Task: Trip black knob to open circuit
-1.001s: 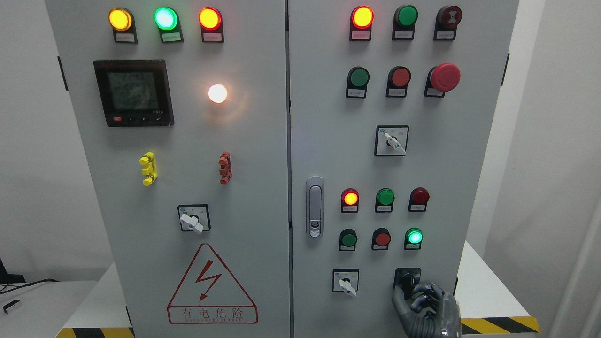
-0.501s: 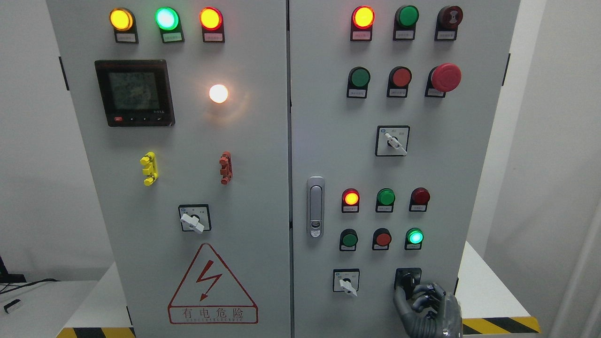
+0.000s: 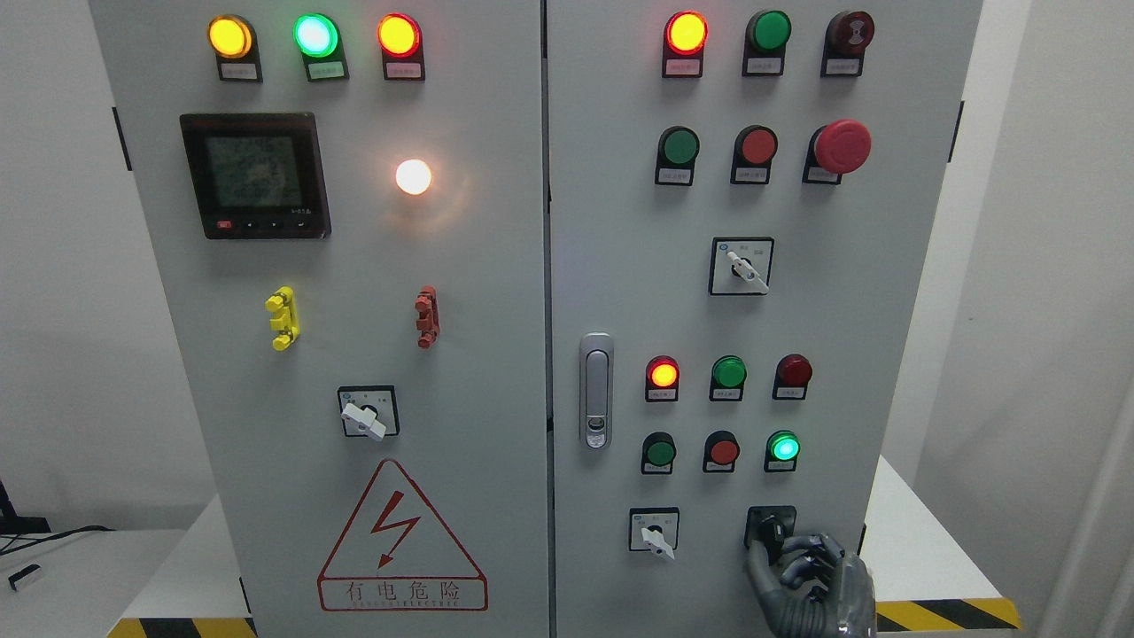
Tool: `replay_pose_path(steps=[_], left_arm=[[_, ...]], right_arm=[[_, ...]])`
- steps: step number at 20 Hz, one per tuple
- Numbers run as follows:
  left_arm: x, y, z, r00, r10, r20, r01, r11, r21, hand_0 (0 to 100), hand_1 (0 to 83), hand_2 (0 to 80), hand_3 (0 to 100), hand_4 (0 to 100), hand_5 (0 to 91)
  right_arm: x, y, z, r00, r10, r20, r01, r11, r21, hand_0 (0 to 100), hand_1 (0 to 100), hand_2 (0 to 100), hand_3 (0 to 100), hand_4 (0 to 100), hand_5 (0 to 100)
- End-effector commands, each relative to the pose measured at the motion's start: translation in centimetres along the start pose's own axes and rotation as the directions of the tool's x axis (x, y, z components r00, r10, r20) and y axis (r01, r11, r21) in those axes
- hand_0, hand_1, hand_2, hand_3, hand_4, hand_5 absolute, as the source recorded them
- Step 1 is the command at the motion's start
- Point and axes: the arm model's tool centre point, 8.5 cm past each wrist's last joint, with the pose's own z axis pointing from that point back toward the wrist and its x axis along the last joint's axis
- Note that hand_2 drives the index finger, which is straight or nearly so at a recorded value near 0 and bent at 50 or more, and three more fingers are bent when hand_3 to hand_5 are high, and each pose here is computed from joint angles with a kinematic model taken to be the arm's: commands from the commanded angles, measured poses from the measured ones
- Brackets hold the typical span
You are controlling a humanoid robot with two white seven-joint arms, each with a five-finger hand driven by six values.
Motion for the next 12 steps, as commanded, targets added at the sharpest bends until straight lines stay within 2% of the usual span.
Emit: replay_pose_path(steps=[1, 12], left_arm=[[0.03, -0.02, 0.0, 1.0, -0.03, 0.002, 0.03, 1.0, -0.005, 12, 38.9, 0.0, 0, 0, 0.0], [0.03, -0.02, 0.0, 1.0, -0.03, 0.002, 0.03, 1.0, -0.005, 12, 38.9, 0.0, 0, 0, 0.0]], right_arm=[[-0.06, -0.02, -0.02, 1.0, 0.005, 0.0, -0.005, 1.0, -0.001, 30, 82, 52, 85, 83, 93], [0.06, -0.05, 0.03, 0.999, 0.034, 0.016, -0.034, 0.999, -0.007, 30, 83, 52, 85, 83, 93]])
